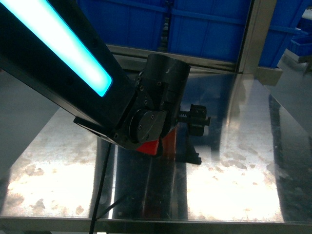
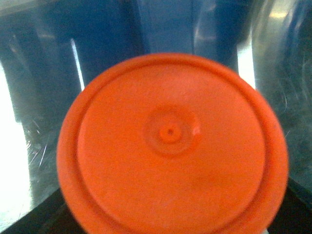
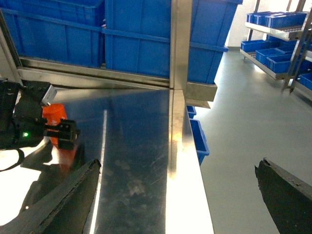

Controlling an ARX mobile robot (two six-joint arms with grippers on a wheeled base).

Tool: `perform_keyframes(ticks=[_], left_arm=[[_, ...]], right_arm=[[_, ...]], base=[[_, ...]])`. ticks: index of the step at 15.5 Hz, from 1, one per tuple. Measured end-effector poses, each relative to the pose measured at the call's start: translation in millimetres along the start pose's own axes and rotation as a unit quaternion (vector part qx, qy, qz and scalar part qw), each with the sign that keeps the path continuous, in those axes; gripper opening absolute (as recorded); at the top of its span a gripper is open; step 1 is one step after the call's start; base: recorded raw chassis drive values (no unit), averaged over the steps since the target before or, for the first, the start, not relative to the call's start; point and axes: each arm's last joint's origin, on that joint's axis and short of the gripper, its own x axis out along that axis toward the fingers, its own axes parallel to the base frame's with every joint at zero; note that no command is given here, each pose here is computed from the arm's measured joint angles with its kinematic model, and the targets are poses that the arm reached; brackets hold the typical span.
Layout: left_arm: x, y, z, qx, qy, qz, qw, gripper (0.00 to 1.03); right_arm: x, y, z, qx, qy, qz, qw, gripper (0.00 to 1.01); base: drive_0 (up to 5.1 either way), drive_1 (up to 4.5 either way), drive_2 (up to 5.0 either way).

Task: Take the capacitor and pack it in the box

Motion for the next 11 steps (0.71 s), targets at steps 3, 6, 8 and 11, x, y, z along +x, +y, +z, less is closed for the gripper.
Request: perform_keyframes(ticks=[3,6,8,11], left_arm=[[3,-1.3,1.2,-0.009,-0.008,-0.004,0.9999,0.72],[5,-1.9,2.2,-0.017,-0.021,-0.005,0.9996,0.47],[5,-0.4,4.8,-0.021,-0.035,-0.006,0.9991,0.46],[-16,15.3,9.3,-0.024,-0.062,-0.01,0.9977,0.46]], right_arm=[[0,0.0,0.0,0.0,0.0,0.0,1.0,0.98],[0,0.0,0.0,0.0,0.0,0.0,1.0,0.98],[0,0.0,0.0,0.0,0.0,0.0,1.0,0.98],[0,0.0,0.0,0.0,0.0,0.0,1.0,0.98]], base=[[0.0,0.0,0.0],[0.0,0.0,0.0],[0.0,0.0,0.0],[0.0,0.0,0.0]])
